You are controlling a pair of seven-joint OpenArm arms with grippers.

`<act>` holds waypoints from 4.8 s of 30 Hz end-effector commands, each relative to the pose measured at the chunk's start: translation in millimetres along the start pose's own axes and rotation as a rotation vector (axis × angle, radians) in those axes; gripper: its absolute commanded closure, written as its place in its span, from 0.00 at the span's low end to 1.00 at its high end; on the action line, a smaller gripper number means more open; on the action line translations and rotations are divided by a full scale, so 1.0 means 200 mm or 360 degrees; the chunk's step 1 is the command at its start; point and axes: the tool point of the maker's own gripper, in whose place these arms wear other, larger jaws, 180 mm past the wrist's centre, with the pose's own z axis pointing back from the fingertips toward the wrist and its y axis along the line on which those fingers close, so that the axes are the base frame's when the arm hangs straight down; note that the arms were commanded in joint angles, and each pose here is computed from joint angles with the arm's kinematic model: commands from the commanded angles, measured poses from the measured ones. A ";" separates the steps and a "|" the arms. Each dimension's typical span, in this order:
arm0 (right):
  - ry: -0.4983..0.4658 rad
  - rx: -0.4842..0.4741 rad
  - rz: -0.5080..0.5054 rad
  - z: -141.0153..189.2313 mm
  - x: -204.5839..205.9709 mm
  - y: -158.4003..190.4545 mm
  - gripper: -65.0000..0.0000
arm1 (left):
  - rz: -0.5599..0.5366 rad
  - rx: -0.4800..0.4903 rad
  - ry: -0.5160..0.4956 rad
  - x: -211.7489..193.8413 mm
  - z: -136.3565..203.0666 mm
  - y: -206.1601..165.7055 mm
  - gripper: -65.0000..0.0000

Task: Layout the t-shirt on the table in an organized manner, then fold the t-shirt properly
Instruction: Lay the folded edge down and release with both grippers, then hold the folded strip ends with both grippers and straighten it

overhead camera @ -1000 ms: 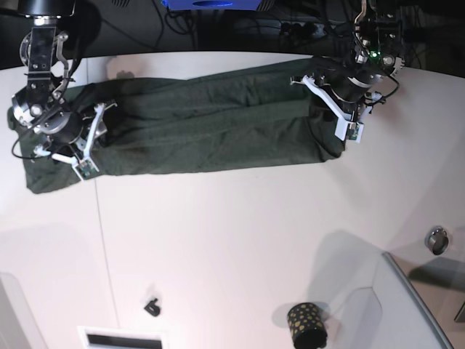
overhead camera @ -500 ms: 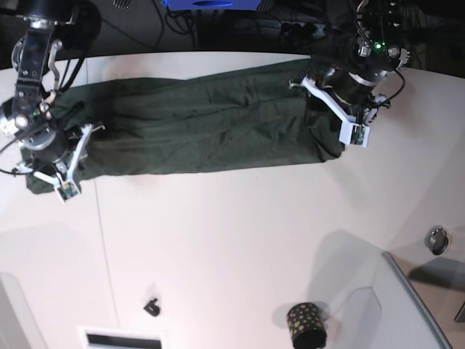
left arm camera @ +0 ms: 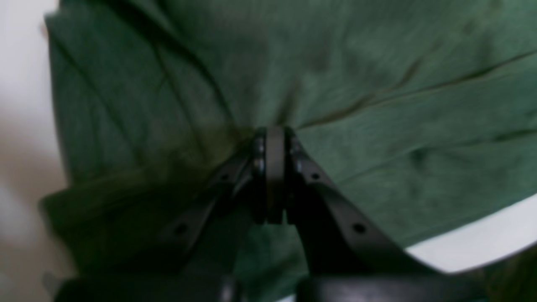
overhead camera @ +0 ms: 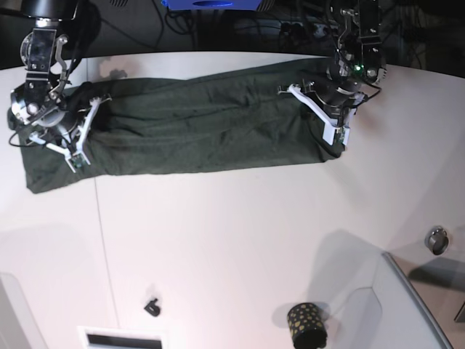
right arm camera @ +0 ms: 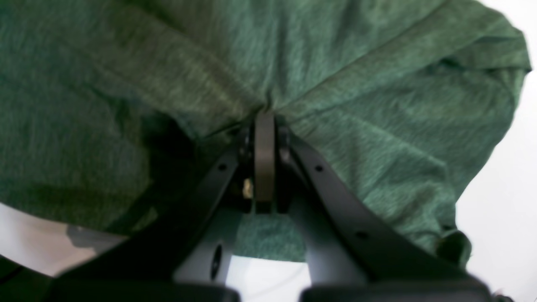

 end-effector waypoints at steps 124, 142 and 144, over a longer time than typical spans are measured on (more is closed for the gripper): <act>0.0331 -0.0646 -0.0578 0.17 -0.79 -0.92 0.96 | -0.0112 -0.0002 0.0081 -0.18 -0.05 0.09 1.00; 0.0121 -0.0925 -0.0551 0.36 -0.61 -0.87 0.62 | -0.0110 -0.0006 0.0078 -0.18 -0.04 0.09 1.00; 0.0129 -0.0903 -0.0567 0.34 -0.63 -0.83 0.63 | -0.0108 -0.0007 0.0077 -0.18 -0.04 0.09 1.00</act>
